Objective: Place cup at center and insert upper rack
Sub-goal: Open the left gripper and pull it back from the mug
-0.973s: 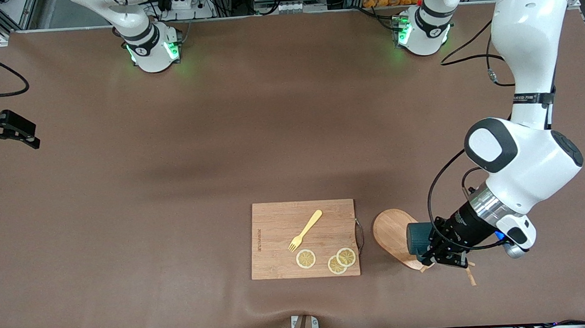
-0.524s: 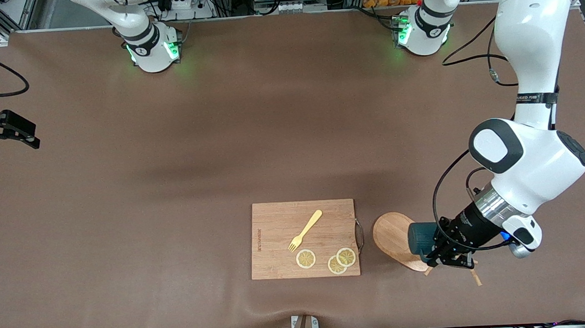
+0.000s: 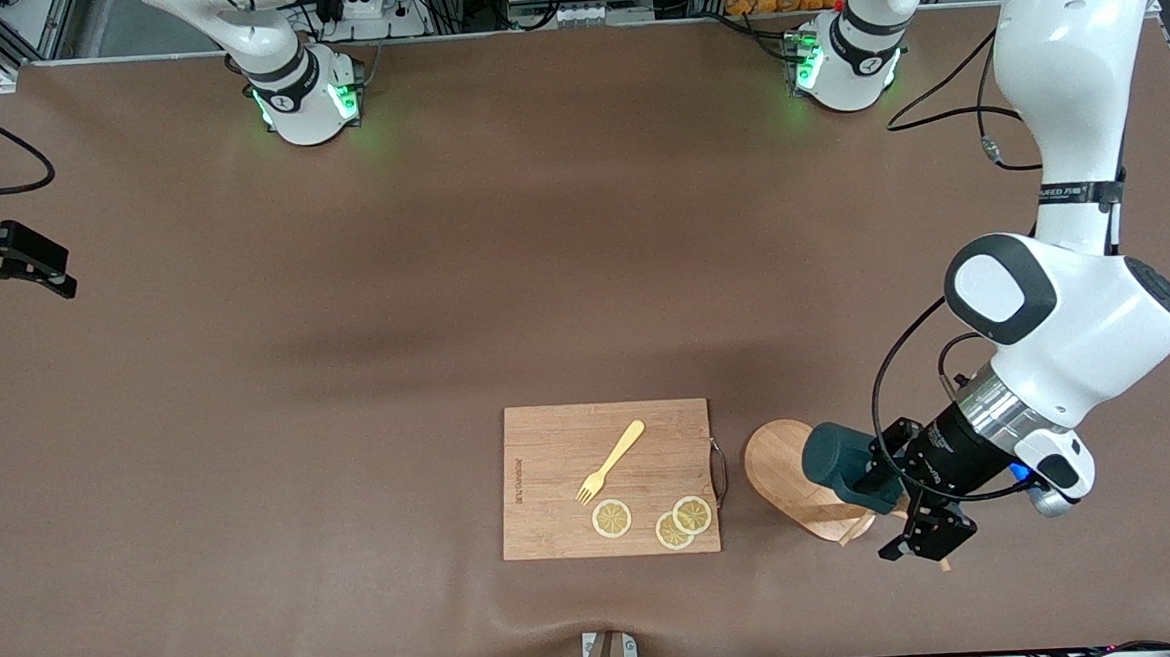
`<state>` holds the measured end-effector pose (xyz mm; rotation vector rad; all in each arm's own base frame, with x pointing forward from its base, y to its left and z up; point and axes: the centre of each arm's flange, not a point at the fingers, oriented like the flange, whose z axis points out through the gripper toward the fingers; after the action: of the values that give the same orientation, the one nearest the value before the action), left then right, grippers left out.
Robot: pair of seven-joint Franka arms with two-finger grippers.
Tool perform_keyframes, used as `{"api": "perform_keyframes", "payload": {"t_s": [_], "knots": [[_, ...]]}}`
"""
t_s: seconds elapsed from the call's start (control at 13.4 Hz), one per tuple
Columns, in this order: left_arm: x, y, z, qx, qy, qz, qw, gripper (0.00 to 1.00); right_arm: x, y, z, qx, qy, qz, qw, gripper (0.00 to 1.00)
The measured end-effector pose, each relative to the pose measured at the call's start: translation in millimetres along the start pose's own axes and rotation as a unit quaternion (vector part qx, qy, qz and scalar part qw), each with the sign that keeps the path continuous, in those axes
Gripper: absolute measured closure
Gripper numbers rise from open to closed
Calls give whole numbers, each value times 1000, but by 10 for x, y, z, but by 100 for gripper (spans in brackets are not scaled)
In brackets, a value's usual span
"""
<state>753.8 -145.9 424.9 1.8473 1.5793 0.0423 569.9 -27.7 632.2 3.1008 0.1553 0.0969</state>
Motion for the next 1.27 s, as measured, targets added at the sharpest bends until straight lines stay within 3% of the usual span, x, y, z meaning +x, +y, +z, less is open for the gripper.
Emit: {"api": "perform_keyframes", "payload": {"t_s": [0.37, 0.67, 0.9, 1.05, 1.27], "knots": [[-256, 164, -792, 49, -15, 28, 998, 0, 0, 1, 0, 0, 0, 0, 1000, 0], [-428, 143, -1090, 97, 45, 105, 989, 0, 0, 1, 0, 0, 0, 0, 1000, 0], [-581, 87, -1334, 145, 87, 181, 969, 0, 0, 1, 0, 0, 0, 0, 1000, 0], [-680, 10, -1616, 190, 77, 251, 946, 0, 0, -3, 0, 0, 0, 0, 1000, 0], [-750, -109, -2187, 244, 46, 356, 901, 0, 1, -6, 1, 0, 0, -1, 1000, 0]]}}
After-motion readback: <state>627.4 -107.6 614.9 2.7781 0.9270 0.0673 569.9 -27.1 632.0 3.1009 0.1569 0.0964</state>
